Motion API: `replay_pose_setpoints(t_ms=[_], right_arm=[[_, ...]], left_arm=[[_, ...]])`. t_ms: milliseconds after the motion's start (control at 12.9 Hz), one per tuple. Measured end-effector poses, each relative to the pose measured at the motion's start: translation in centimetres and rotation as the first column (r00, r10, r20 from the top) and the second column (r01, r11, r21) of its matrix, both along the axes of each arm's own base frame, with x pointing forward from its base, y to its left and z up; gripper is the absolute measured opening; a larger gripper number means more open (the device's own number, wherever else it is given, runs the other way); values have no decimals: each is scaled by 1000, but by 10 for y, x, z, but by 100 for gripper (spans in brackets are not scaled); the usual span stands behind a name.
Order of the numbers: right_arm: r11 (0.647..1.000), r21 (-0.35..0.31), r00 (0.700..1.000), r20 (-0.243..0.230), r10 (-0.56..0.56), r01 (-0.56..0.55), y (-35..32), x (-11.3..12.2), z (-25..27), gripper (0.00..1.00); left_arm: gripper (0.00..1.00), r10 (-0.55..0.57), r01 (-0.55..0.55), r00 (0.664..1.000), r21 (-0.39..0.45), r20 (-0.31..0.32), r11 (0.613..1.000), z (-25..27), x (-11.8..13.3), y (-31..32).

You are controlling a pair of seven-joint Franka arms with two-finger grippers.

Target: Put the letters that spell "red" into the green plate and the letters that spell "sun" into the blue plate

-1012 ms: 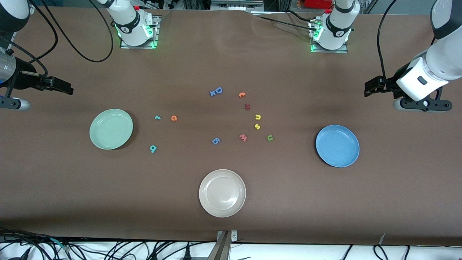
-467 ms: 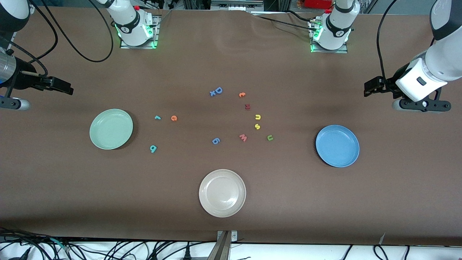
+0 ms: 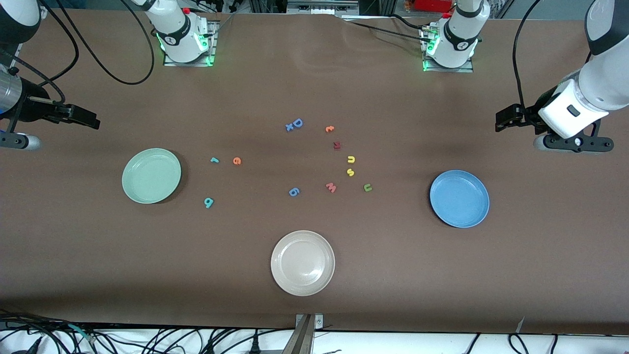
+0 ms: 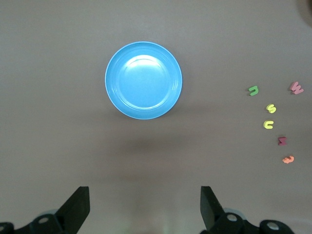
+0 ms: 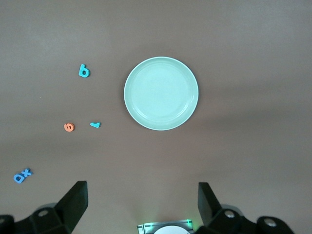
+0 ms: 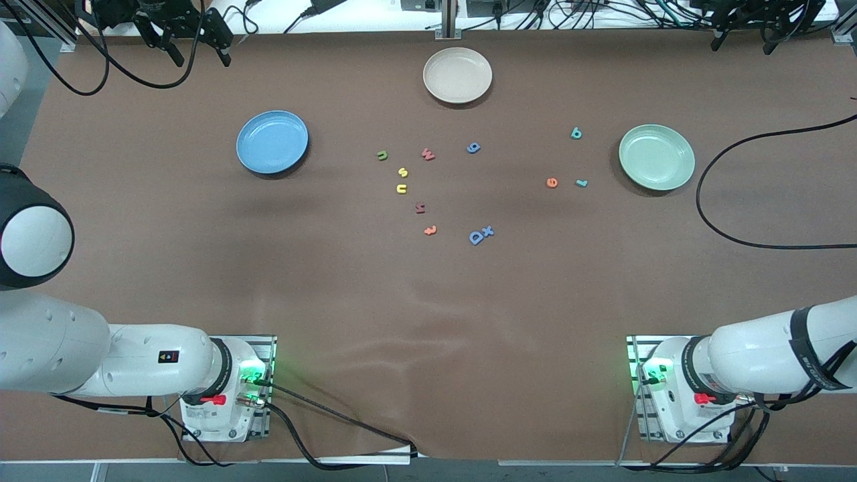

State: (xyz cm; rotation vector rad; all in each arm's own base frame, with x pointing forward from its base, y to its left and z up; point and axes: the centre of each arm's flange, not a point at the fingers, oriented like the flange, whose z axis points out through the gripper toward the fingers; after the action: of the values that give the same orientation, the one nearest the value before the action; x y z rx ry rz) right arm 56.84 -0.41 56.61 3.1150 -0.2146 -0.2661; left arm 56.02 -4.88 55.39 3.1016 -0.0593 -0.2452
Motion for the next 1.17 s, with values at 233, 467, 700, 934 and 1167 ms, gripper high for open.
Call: replay_pose_setpoints(t_ms=[233, 467, 700, 934, 1167], right_arm=[[1000, 0, 1000, 0, 0, 0, 0, 0, 0, 100], [1000, 0, 1000, 0, 0, 0, 0, 0, 0, 100], [1000, 0, 1000, 0, 0, 0, 0, 0, 0, 100], [1000, 0, 1000, -1, 0, 0, 0, 0, 0, 100], [1000, 1, 1000, -8, 2, -2, 1, 2, -5, 100]], left_arm=[[100, -1, 1, 1000, 0, -1, 1000, 0, 0, 0], [100, -4, 4, 1000, 0, -2, 1000, -1, 0, -2], [100, -7, 7, 1000, 1, -6, 1000, -2, -1, -10], [100, 26, -25, 1000, 10, -12, 1000, -9, 0, -33], [100, 92, -92, 996, 16, -5, 996, -32, 9, -73]])
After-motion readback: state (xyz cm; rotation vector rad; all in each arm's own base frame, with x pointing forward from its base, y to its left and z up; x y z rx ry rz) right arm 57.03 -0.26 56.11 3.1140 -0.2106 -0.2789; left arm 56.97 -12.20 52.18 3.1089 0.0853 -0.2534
